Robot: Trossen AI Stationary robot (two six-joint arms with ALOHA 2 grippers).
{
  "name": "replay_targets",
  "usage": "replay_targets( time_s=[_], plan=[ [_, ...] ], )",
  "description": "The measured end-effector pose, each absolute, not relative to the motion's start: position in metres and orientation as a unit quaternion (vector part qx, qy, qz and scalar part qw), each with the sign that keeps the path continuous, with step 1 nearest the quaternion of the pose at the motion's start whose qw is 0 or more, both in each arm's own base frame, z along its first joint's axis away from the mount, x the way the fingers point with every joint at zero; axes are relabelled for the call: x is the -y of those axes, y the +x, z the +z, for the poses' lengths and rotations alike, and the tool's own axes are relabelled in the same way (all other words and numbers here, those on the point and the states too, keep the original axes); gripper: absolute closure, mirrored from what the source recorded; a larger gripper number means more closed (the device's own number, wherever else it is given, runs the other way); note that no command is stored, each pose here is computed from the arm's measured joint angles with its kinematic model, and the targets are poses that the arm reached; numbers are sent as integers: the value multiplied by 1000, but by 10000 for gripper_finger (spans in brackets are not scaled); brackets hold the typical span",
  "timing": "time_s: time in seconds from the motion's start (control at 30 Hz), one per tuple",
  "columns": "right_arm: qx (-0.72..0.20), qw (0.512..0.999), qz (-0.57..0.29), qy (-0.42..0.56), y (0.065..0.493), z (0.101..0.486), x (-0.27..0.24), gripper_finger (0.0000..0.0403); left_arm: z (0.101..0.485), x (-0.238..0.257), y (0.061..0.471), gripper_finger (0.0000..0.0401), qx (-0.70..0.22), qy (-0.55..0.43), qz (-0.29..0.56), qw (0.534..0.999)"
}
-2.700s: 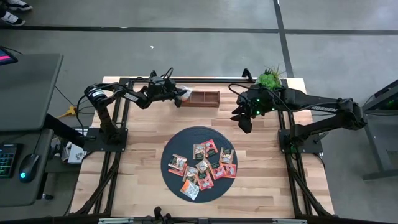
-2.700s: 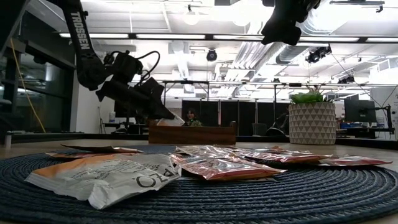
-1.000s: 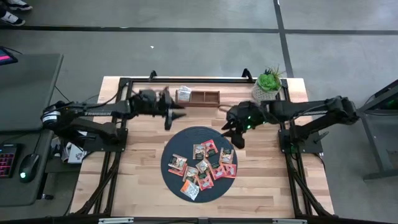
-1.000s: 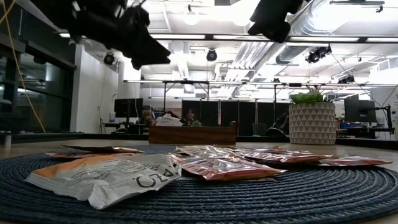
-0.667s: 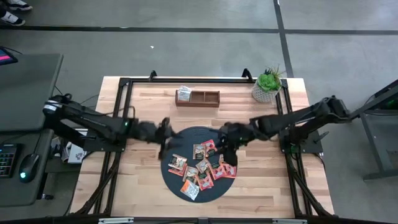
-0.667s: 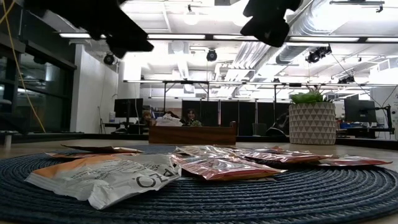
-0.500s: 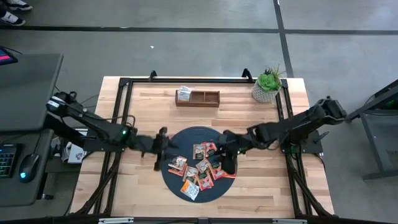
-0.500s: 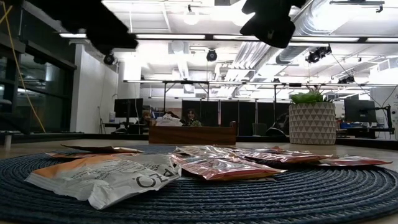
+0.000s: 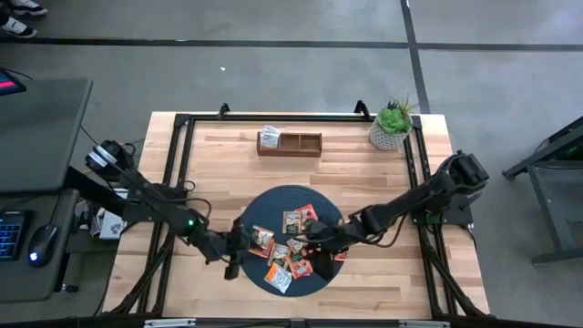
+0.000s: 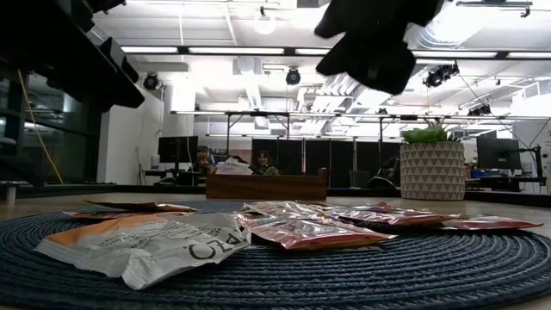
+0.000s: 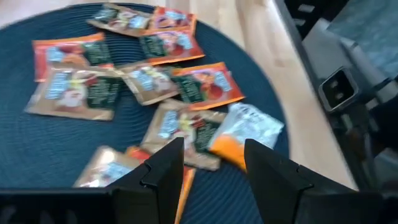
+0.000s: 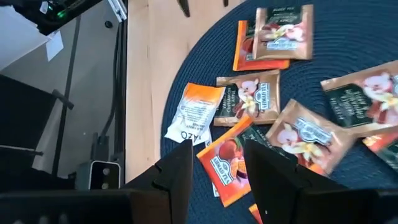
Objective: Pick & Place Tea
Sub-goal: Put the white tea bag into the left section of the wooden organizer
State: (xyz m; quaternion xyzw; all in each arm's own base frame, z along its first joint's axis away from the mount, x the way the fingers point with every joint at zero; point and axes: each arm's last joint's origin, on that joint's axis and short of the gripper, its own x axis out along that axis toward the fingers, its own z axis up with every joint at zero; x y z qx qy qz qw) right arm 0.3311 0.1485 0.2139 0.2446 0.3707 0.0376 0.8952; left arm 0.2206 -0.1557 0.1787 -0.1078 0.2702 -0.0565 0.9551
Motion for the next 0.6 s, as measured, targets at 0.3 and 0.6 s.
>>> replay_targets(
  time_s=[0.3,0.6],
  plan=[
    [-370,888,92,257,351,183,-159,261,158,172,234,236,-250,-213,-55,943],
    [-352,889,131,261,365,159,-165,261,146,183,231,236,-266,-250,-53,930]
  ],
)
